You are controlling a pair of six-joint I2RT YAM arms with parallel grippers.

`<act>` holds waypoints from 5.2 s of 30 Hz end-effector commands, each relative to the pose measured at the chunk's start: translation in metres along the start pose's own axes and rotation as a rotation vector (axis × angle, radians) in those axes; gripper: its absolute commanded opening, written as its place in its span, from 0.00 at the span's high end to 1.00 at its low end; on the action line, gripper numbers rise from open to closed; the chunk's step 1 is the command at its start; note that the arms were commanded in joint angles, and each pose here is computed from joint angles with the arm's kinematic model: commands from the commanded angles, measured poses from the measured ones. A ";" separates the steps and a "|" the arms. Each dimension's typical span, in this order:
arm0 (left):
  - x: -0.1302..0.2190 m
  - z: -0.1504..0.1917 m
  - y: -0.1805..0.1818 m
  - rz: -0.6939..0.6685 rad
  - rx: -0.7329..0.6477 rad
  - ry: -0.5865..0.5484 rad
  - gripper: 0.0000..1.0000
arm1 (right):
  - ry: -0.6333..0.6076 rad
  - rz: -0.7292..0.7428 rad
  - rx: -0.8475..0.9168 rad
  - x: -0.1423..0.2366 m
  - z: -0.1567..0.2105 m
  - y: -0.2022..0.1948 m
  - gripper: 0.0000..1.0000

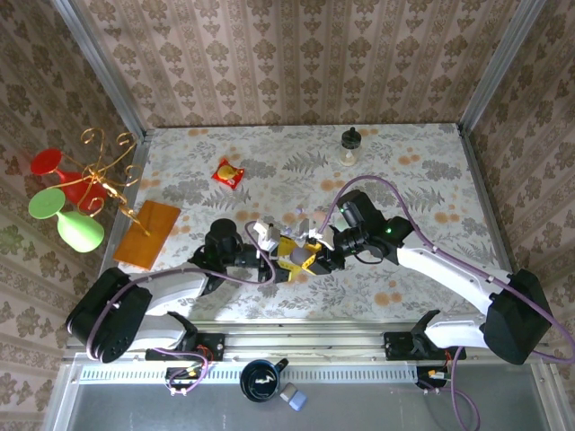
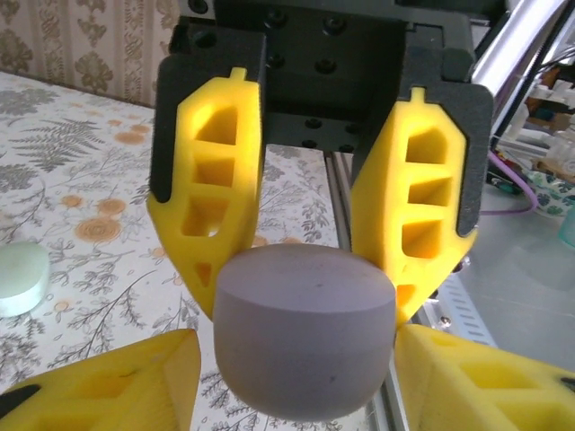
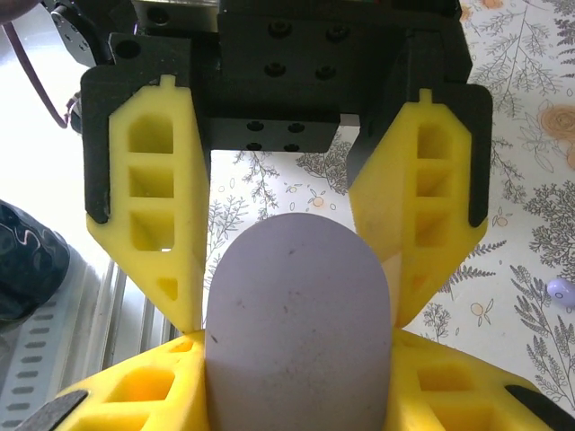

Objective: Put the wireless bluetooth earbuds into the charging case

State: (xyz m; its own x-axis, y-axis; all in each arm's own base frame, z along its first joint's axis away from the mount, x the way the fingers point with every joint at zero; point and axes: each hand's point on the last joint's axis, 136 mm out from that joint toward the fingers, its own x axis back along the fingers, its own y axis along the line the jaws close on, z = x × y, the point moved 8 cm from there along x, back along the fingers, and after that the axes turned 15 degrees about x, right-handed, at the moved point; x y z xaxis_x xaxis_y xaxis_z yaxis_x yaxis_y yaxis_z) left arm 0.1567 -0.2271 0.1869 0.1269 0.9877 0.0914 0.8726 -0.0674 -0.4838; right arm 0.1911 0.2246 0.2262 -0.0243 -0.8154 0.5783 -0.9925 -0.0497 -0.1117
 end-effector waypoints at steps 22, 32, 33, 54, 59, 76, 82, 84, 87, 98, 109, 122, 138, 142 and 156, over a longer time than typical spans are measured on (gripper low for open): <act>0.000 -0.006 -0.009 0.068 -0.082 -0.014 0.82 | -0.033 -0.010 0.023 0.011 -0.009 0.005 0.49; 0.003 -0.007 -0.011 0.061 -0.127 -0.024 0.81 | -0.070 0.137 -0.051 0.028 0.001 -0.007 0.38; 0.003 -0.007 -0.012 0.062 -0.129 -0.026 0.81 | -0.068 0.147 -0.053 0.029 0.002 -0.008 0.38; 0.002 -0.009 -0.007 0.037 -0.178 -0.060 0.79 | -0.141 0.323 -0.140 0.053 -0.009 -0.029 0.37; 0.001 -0.011 -0.007 0.048 -0.175 -0.068 0.79 | -0.195 0.296 -0.097 0.057 -0.012 -0.020 0.36; -0.002 -0.015 -0.008 0.074 -0.164 -0.084 0.79 | -0.208 0.114 -0.081 0.034 -0.006 -0.019 0.86; -0.004 -0.015 -0.005 0.069 -0.159 -0.083 0.78 | -0.198 0.127 -0.034 0.037 -0.011 -0.011 1.00; -0.005 -0.015 -0.004 0.063 -0.154 -0.084 0.71 | -0.182 0.154 -0.022 0.037 -0.012 -0.010 1.00; -0.006 -0.016 -0.002 0.054 -0.128 -0.082 0.56 | -0.172 0.179 -0.007 0.038 -0.013 -0.009 1.00; -0.008 -0.013 -0.003 0.045 -0.134 -0.070 0.46 | -0.155 0.180 -0.022 0.033 -0.013 -0.014 1.00; -0.010 -0.014 -0.004 0.051 -0.130 -0.062 0.41 | -0.134 0.220 -0.034 0.029 -0.010 -0.020 1.00; -0.013 -0.017 -0.005 0.056 -0.140 -0.064 0.45 | -0.126 0.204 -0.056 0.022 -0.006 -0.022 1.00; -0.007 -0.015 0.000 0.028 -0.130 -0.075 0.70 | -0.179 0.267 -0.068 0.033 -0.017 -0.023 0.62; -0.002 -0.017 0.004 -0.012 -0.120 -0.098 0.71 | -0.208 0.345 -0.078 0.043 -0.019 -0.025 0.41; 0.051 -0.028 0.033 -0.253 -0.155 -0.288 0.71 | -0.262 0.738 -0.663 0.058 0.017 -0.073 0.35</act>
State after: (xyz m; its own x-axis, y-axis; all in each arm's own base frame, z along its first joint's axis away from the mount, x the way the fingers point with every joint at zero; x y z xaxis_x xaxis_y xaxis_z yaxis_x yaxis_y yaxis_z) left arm 0.1996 -0.1934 0.1849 -0.1586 0.9873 0.0074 0.9104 0.1492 -0.3858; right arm 0.2413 0.1793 0.2601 -0.5838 -0.7583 0.2902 -0.7887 0.6145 0.0190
